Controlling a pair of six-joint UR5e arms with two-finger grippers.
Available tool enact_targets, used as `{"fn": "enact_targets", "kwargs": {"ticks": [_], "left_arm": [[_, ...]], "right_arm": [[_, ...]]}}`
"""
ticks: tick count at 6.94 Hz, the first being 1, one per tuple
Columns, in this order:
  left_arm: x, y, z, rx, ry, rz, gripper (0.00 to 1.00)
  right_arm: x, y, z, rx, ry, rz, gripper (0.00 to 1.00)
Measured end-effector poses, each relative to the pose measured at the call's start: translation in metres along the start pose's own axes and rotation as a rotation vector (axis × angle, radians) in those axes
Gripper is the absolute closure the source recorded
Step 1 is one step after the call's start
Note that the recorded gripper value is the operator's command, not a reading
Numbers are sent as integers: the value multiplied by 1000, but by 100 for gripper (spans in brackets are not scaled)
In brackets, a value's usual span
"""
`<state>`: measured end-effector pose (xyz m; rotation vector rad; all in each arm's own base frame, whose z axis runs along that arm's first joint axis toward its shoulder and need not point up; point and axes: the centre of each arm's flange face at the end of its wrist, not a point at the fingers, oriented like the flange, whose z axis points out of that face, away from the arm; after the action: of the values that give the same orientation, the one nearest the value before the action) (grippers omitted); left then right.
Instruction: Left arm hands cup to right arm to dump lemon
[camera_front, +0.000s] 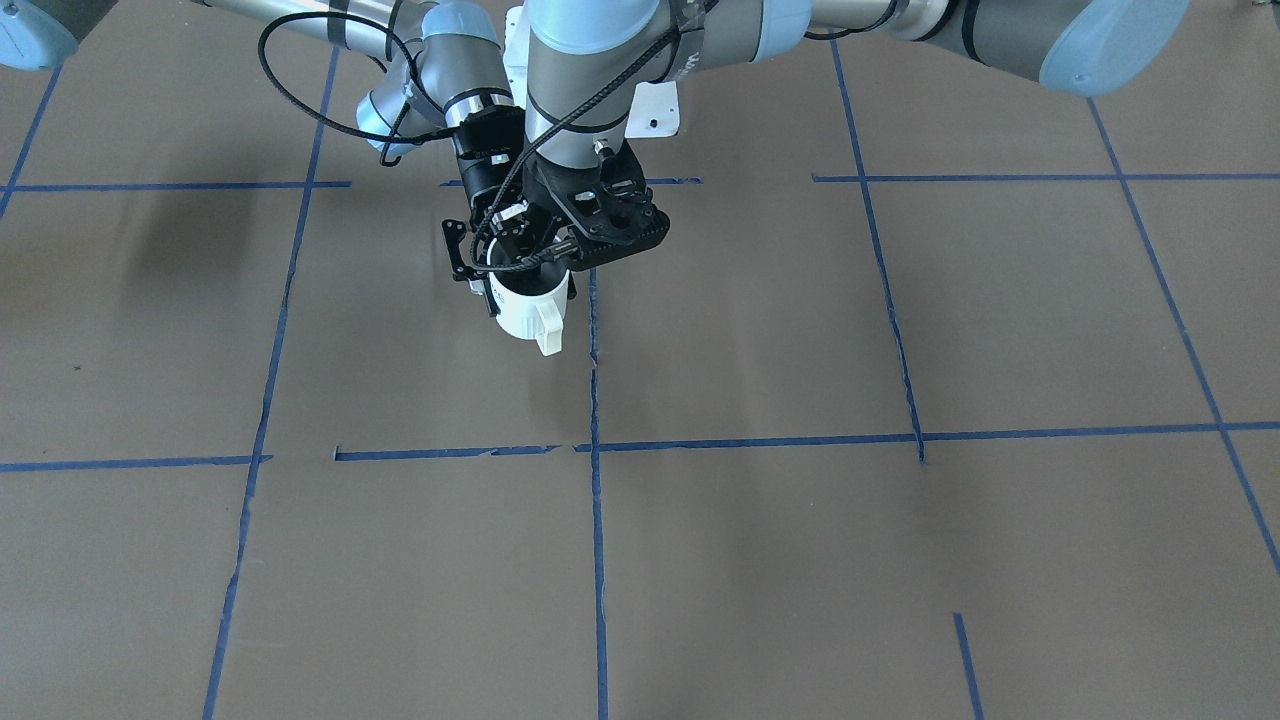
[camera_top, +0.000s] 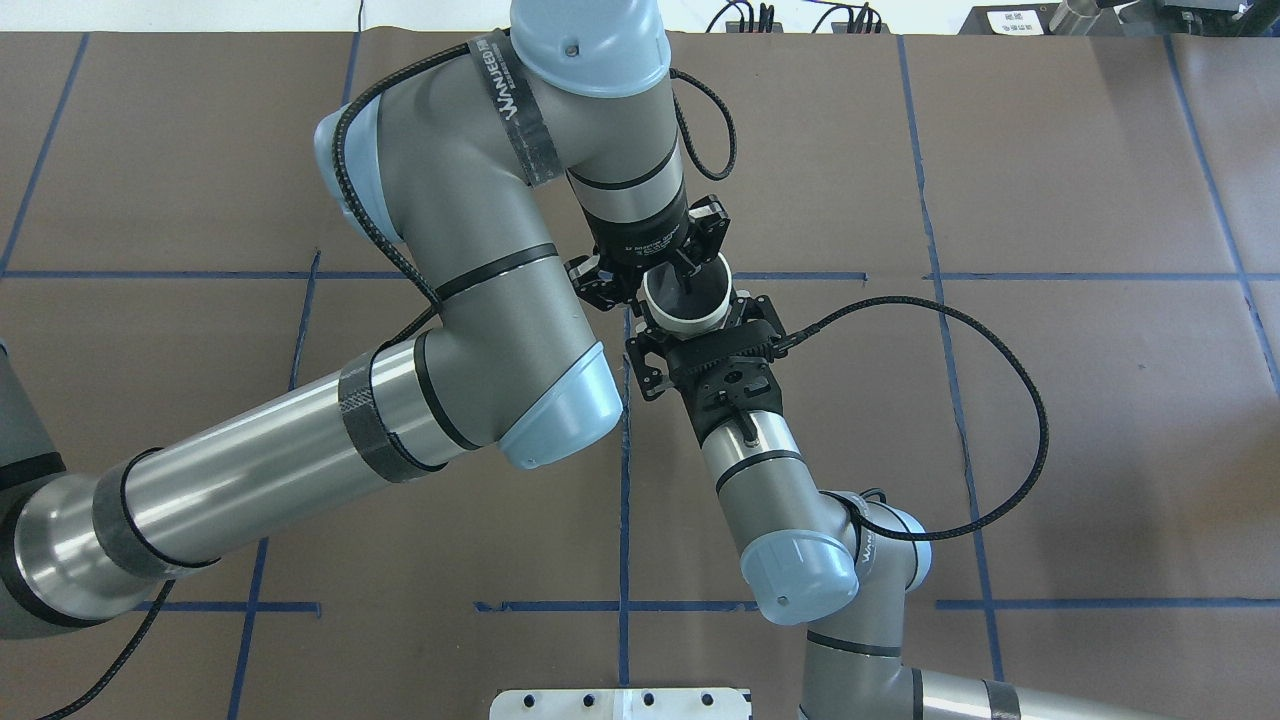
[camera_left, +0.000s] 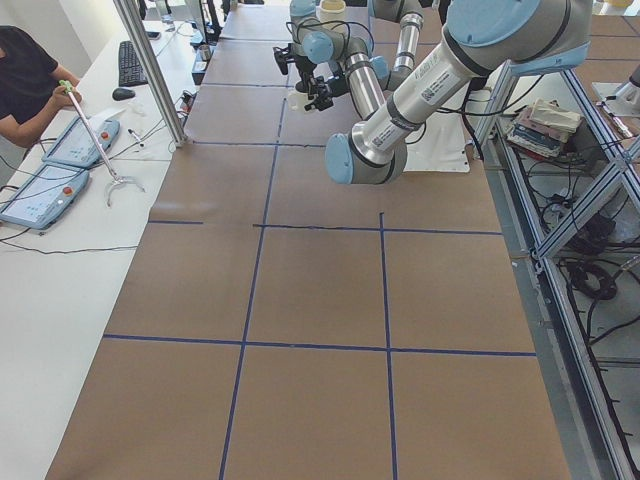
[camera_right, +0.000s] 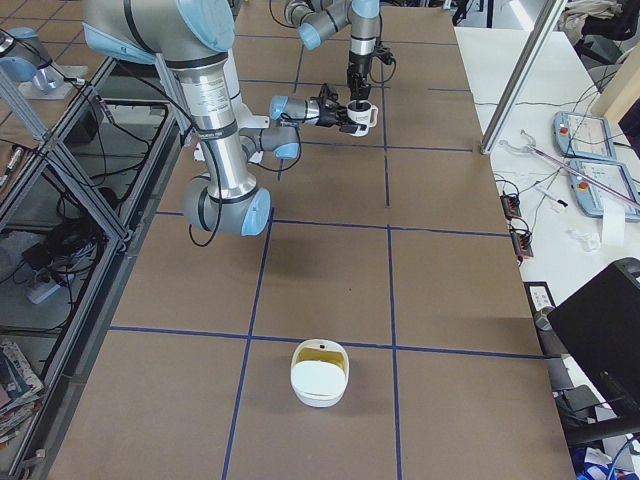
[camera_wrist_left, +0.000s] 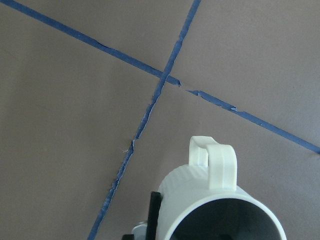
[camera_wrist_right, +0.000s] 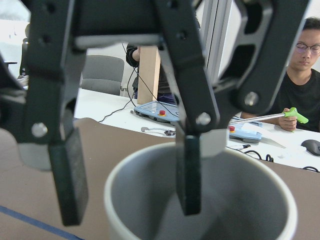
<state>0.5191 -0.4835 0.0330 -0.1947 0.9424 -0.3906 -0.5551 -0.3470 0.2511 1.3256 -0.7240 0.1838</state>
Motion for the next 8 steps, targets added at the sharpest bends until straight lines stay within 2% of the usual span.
{"fn": "enact_targets", "kwargs": {"ticks": [1, 3, 4, 5, 8], "left_arm": [[0, 0, 0, 0, 0, 0, 70], [0, 0, 0, 0, 0, -2, 100], [-1, -1, 0, 1, 0, -6, 100], [-1, 0, 0, 0, 1, -12, 100], [2, 4, -9, -2, 27, -46, 100]], "right_arm": [[1, 0, 1, 1, 1, -1, 58], [3, -2, 2, 4, 5, -1, 55], [5, -3, 3, 6, 8, -1, 38], [6, -2, 4, 5, 9, -2, 0], [8, 18, -1, -11, 12, -24, 0]]}}
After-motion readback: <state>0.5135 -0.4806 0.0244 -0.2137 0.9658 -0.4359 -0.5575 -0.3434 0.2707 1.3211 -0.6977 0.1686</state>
